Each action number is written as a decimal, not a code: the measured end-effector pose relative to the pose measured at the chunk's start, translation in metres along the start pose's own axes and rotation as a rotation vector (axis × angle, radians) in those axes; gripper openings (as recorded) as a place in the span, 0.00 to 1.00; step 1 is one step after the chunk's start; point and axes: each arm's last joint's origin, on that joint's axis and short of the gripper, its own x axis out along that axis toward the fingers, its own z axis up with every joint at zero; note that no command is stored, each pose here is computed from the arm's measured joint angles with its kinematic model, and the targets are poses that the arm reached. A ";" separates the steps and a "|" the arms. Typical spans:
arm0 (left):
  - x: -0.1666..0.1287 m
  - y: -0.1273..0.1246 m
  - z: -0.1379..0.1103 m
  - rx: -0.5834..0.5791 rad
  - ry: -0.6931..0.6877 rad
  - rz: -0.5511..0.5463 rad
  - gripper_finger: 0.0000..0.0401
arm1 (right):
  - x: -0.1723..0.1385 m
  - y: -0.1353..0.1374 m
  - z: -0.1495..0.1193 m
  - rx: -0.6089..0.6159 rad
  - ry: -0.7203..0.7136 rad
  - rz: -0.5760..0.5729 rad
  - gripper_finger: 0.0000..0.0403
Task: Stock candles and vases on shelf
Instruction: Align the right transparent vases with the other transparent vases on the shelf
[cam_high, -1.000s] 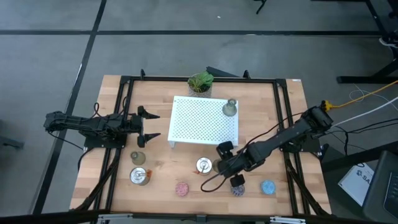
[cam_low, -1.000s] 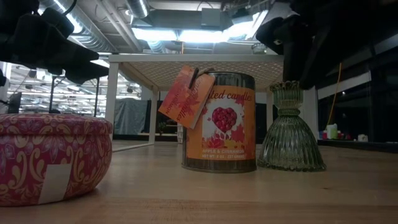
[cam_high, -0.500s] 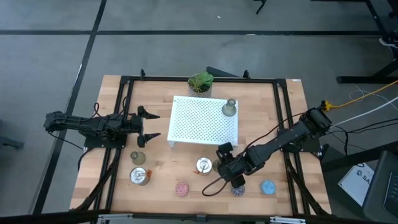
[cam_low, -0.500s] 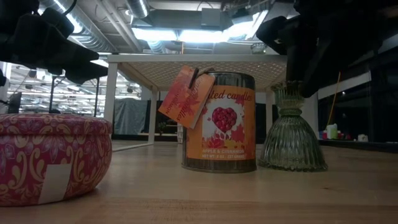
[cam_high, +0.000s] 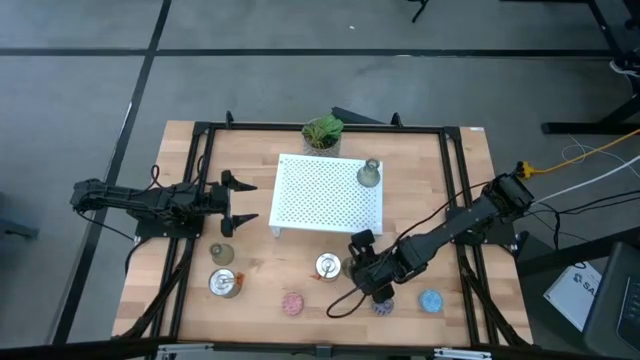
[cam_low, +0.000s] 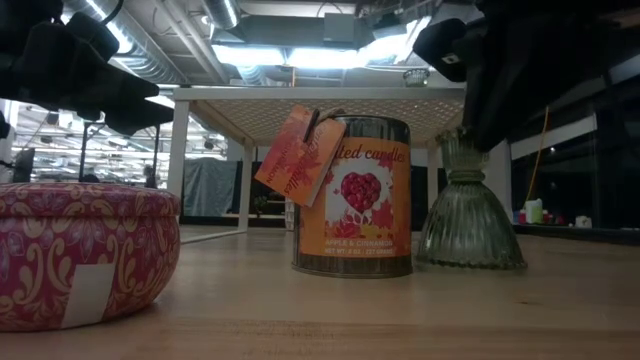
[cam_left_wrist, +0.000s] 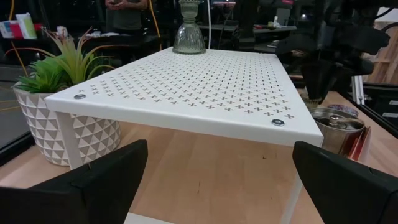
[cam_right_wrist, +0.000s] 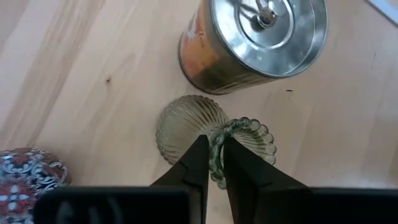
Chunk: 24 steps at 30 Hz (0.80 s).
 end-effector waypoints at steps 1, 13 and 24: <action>0.000 0.000 0.000 0.000 0.000 0.000 1.00 | -0.002 0.001 0.002 0.000 -0.005 0.003 0.10; 0.000 0.000 0.000 0.000 0.000 0.001 1.00 | -0.047 -0.007 0.029 0.026 0.012 0.027 0.07; 0.000 0.000 0.000 0.000 0.000 0.000 1.00 | -0.110 -0.028 0.048 0.071 0.041 0.048 0.07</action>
